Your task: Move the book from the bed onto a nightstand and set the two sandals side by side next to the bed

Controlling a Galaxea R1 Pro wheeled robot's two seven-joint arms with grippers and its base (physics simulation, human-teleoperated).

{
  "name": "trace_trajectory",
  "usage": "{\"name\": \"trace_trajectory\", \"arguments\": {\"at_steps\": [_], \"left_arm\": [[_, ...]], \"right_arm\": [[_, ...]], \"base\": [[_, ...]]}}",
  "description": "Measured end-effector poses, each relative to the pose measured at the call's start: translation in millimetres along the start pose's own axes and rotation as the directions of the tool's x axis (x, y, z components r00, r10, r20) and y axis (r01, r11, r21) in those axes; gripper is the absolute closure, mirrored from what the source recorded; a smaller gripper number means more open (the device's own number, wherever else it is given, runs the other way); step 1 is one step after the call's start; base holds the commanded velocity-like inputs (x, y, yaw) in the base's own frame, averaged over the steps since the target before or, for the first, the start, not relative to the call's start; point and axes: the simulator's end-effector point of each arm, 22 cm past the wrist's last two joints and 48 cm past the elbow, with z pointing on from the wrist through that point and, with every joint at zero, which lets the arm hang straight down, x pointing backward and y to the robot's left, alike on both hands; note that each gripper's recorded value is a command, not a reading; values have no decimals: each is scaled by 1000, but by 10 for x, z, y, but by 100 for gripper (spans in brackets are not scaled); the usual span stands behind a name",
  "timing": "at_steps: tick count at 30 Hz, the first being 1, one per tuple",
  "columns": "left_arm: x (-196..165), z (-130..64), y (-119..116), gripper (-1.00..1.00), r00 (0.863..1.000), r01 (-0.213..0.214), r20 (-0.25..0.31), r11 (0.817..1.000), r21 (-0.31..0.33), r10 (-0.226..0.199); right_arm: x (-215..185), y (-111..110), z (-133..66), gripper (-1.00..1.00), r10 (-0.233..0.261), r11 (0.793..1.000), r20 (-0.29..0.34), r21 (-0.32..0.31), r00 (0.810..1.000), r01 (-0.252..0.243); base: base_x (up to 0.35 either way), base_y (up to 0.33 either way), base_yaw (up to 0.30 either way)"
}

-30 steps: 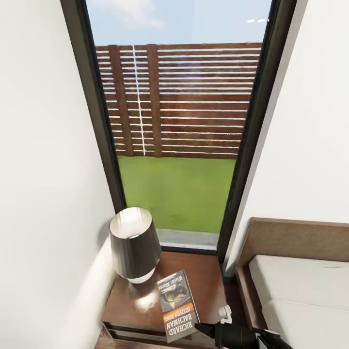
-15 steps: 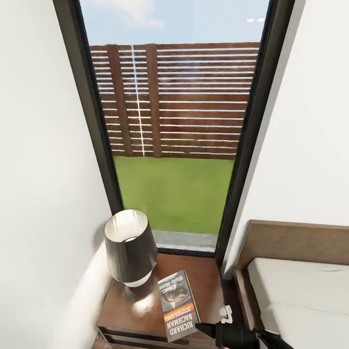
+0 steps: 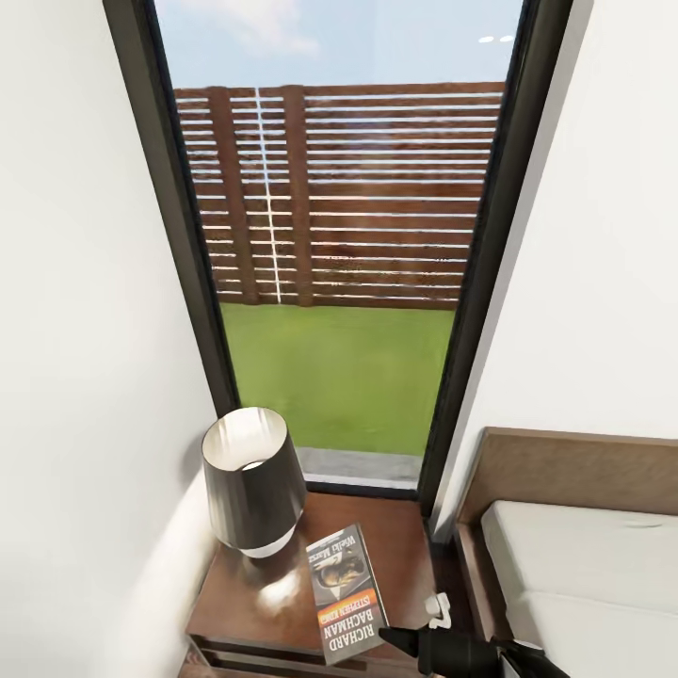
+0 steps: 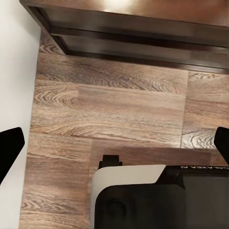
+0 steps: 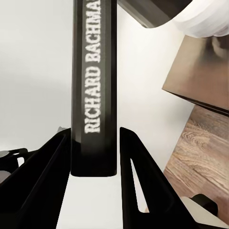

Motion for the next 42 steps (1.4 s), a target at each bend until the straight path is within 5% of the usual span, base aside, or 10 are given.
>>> {"name": "trace_trajectory", "arguments": {"at_steps": [26, 42], "left_arm": [[1, 0, 0, -100, 1000, 0, 0, 1000, 0, 0], [0, 0, 0, -100, 1000, 0, 0, 1000, 0, 0]], "right_arm": [[6, 5, 6, 100, 0, 1000, -1, -1, 1000, 0], [1, 4, 5, 100, -1, 1000, 0, -1, 1000, 1]], "base": [[0, 8, -249], [0, 6, -49]]}}
